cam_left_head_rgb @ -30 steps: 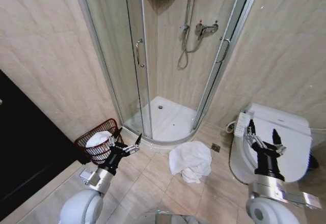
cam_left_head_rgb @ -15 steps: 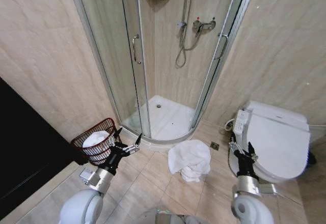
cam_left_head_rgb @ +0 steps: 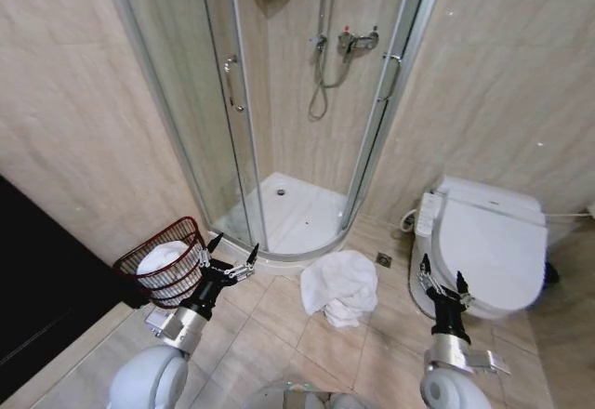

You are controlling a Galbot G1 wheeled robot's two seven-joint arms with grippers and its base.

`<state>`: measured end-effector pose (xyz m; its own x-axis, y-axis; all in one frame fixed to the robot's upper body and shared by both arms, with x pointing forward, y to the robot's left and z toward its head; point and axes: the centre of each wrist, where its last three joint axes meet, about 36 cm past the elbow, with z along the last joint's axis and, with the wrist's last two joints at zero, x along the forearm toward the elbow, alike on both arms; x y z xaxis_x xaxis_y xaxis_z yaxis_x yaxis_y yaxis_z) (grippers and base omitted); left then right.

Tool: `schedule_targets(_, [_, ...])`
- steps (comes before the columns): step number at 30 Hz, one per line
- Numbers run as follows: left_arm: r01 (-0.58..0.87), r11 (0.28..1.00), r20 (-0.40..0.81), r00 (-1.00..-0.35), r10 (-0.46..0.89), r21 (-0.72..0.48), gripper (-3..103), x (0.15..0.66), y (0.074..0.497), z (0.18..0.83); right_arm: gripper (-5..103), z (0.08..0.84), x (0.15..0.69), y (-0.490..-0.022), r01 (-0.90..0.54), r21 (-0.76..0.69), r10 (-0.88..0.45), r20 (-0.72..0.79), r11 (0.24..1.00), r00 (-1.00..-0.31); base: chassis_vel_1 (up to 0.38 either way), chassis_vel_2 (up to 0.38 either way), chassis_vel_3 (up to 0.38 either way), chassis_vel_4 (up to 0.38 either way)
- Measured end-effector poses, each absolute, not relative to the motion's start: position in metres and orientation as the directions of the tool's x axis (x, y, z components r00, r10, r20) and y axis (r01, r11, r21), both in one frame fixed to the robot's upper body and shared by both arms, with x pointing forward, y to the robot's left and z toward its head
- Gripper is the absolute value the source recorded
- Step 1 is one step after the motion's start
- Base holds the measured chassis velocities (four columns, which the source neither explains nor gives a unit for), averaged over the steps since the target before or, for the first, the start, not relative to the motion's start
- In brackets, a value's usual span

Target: Discard the used towel into the hamper.

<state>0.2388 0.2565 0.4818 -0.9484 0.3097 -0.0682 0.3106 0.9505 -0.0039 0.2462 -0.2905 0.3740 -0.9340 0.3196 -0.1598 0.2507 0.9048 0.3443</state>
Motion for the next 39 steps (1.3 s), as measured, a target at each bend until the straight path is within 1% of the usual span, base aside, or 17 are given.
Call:
schedule_targets(12, [0.311, 0.951, -0.068, -0.948, 0.31, -0.004, 100, 0.239, 0.257, 0.482, 100, 0.375, 0.249, -0.297, 0.247, 0.326, 0.303, -0.13, 0.912, -0.944, -0.021, -0.021, -0.024, -0.025])
schedule_targets(15, [0.311, 0.951, -0.068, -0.948, 0.31, -0.004, 100, 0.239, 0.257, 0.482, 100, 0.376, 0.256, -0.296, 0.257, 0.353, 0.34, -0.195, 0.9, -0.92, 0.0, 0.0, 0.0, 0.0])
schedule_targets(19, [0.311, 0.951, -0.068, -0.948, 0.31, -0.004, 100, 0.239, 0.257, 0.482, 100, 0.376, 0.258, -0.301, 0.274, 0.348, 0.366, -0.235, 0.897, -0.9, 0.0, 0.0, 0.0, 0.0])
schedule_targets(23, [0.311, 0.951, -0.068, -0.948, 0.31, -0.004, 100, 0.239, 0.257, 0.482, 100, 0.374, 0.256, -0.301, 0.274, 0.339, 0.366, -0.245, 0.9, -0.898, 0.0, 0.0, 0.0, 0.0])
schedule_targets(29, [0.311, 0.951, -0.068, -0.948, 0.31, -0.004, 100, 0.239, 0.257, 0.482, 100, 0.369, 0.247, -0.295, 0.256, 0.312, 0.327, -0.202, 0.915, -0.923, 0.0, 0.0, 0.0, 0.0])
schedule_targets(32, [0.311, 0.951, -0.068, -0.948, 0.31, -0.004, 100, 0.239, 0.257, 0.482, 100, 0.362, 0.239, -0.299, 0.22, 0.259, 0.265, -0.153, 0.941, -0.952, 0.0, 0.0, 0.0, 0.0])
schedule_targets(34, [0.311, 0.951, -0.068, -0.948, 0.31, -0.004, 100, 0.239, 0.257, 0.482, 100, 0.357, 0.237, -0.301, 0.212, 0.262, 0.255, -0.146, 0.942, -0.956, 0.0, 0.0, 0.0, 0.0])
schedule_targets(36, [0.311, 0.951, -0.068, -0.948, 0.31, -0.004, 100, 0.239, 0.257, 0.482, 100, 0.347, 0.235, -0.304, 0.217, 0.308, 0.269, -0.135, 0.926, -0.954, 0.0, 0.0, 0.0, 0.0])
schedule_targets(39, [0.311, 0.951, -0.068, -0.948, 0.31, -0.004, 100, 0.239, 0.257, 0.482, 100, 0.337, 0.234, -0.306, 0.229, 0.312, 0.277, -0.119, 0.922, -0.953, 0.0, 0.0, 0.0, 0.0])
